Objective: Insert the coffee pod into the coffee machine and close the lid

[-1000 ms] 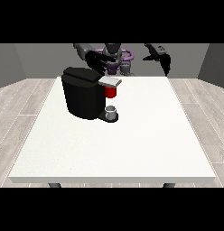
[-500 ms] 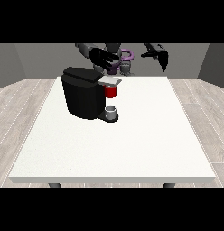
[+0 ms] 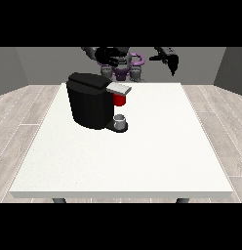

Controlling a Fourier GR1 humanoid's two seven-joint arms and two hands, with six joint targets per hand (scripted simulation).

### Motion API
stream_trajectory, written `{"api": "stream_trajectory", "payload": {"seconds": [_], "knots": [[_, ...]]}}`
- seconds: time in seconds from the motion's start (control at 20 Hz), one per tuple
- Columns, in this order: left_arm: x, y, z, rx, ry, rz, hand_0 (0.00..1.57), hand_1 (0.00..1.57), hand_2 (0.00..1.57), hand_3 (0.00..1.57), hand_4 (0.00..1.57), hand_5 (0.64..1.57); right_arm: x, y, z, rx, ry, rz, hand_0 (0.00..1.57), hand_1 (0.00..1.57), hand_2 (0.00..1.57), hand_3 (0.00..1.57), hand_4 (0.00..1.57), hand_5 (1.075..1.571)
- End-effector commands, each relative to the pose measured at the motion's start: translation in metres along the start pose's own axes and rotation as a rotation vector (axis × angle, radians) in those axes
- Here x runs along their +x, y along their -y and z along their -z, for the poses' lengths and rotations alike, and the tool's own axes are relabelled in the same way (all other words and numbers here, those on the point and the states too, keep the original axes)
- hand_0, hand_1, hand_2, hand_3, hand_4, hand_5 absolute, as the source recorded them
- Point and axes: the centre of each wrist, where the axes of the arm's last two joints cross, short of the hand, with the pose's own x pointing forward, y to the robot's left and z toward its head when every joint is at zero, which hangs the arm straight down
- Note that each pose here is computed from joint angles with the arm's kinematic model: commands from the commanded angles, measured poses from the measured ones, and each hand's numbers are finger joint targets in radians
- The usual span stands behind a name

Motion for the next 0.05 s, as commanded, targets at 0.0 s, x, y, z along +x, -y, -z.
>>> {"api": "stream_trajectory", "payload": {"seconds": [0.0], "knots": [[-0.0231,-0.0087,-0.0256,0.068,-0.069,0.034,0.00,0.00,0.00,0.00,0.19,1.571,-0.0301,-0.0086,-0.0440,-0.060,-0.067,0.108,0.00,0.00,0.00,0.00,0.16,1.571]]}}
